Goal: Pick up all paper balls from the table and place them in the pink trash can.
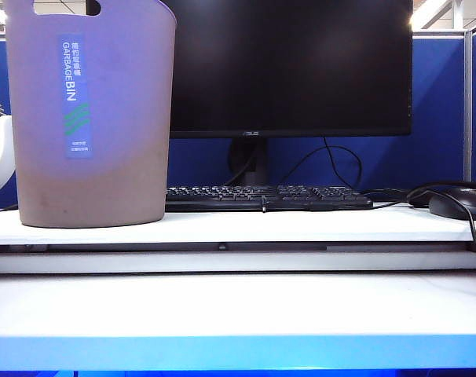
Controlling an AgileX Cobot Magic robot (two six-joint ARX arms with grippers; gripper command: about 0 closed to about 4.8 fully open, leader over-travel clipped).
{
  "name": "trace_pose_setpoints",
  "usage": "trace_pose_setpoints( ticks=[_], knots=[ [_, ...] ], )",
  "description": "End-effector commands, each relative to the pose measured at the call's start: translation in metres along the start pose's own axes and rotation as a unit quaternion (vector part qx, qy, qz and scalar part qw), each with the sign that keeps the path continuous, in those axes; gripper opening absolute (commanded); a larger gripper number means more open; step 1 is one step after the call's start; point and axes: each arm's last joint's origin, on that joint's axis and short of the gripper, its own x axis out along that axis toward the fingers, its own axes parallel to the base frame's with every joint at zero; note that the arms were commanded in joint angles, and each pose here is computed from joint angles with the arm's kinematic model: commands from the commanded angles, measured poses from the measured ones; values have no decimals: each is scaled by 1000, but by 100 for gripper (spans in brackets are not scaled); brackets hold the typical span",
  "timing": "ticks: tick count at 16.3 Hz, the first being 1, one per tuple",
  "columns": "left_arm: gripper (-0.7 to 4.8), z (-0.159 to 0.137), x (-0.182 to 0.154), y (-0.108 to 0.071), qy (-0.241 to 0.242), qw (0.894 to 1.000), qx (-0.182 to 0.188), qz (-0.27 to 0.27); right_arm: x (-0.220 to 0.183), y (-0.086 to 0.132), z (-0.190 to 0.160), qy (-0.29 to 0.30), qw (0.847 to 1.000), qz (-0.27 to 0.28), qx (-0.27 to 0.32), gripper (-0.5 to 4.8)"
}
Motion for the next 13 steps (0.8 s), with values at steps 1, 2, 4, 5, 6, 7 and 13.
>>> trace_pose_setpoints(
  ticks=[1, 2, 4, 5, 6, 7, 13],
  knots=[
    [-5, 1, 0, 0, -7, 1000, 3, -4, 16, -15, -8, -78, 993, -78, 35, -5],
    [-5, 1, 0, 0, -7, 1000, 3, -4, 23, -24, -14, -124, 987, -79, 59, -5],
    [-5, 1, 0, 0, -7, 1000, 3, -4, 25, -34, -20, -184, 979, -60, 63, -5],
    [-5, 1, 0, 0, -7, 1000, 3, -4, 25, -37, -20, -193, 977, -67, 62, -5],
    [-5, 1, 0, 0, -7, 1000, 3, -4, 24, -39, -20, -198, 975, -78, 61, -5],
    [-5, 1, 0, 0, -7, 1000, 3, -4, 24, -41, -20, -200, 974, -92, 58, -5],
    [-5, 1, 0, 0, -7, 1000, 3, -4, 26, -44, -28, -187, 975, -112, 36, -5]
  ],
)
